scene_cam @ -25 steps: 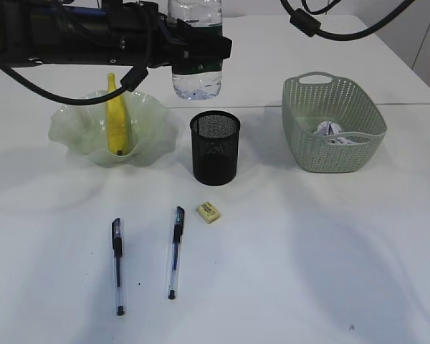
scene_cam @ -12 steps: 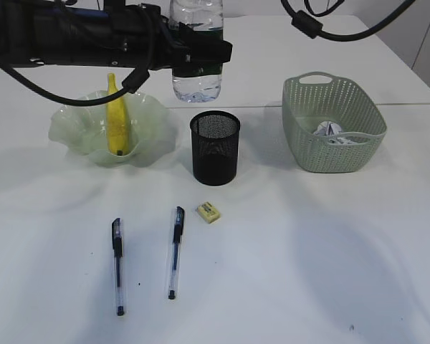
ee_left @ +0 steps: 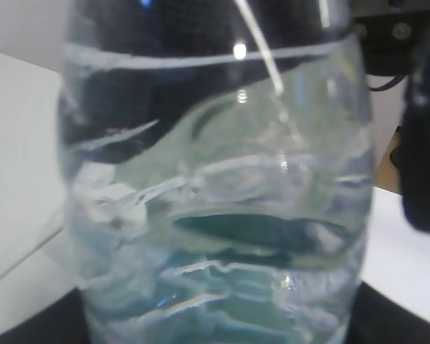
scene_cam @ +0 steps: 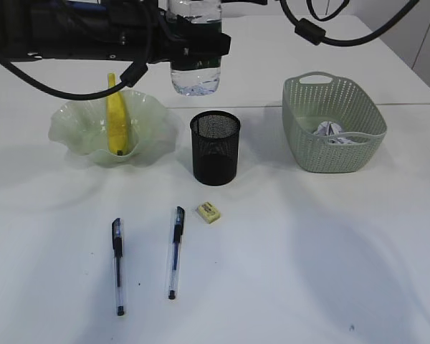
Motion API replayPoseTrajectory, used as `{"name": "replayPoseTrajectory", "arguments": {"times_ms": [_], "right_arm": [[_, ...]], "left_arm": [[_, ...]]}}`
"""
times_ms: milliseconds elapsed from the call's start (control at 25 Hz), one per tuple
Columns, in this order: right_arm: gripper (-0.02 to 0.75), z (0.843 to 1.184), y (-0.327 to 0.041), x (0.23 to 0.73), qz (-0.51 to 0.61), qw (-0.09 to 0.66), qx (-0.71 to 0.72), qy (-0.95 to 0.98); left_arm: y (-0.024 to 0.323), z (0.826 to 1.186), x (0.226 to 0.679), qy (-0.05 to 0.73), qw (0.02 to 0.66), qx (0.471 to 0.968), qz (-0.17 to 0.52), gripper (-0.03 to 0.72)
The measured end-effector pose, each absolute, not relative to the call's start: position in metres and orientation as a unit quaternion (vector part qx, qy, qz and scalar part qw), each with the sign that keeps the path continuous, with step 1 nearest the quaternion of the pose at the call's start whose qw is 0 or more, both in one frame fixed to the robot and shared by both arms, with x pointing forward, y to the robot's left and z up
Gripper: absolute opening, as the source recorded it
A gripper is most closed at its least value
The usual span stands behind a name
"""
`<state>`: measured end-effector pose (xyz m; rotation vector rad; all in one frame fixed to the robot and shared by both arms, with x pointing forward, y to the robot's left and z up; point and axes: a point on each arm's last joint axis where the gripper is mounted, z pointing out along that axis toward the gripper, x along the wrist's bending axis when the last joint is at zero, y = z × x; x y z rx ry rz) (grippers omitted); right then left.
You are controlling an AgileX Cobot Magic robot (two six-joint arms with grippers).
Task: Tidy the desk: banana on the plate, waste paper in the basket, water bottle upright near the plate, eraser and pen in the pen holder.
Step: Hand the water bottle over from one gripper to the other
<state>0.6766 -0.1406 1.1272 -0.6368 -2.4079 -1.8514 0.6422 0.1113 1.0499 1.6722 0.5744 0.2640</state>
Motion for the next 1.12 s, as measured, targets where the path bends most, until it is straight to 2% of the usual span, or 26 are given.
{"name": "replayPoseTrajectory", "arguments": {"times_ms": [680,1120], "right_arm": [[0.591,1.122,-0.145,0.685,-0.574,-0.023,-0.240,-0.783],[0.591,1.117,-0.155,0.701,-0.533,-0.122,-0.269,-0.792]], "left_arm": [[0.129,1.051,0.650,0.266,0.628,0.720,0.126,0.377],[0.163,1.048,0.659,0.281,0.613,0.726,0.135,0.377]]}}
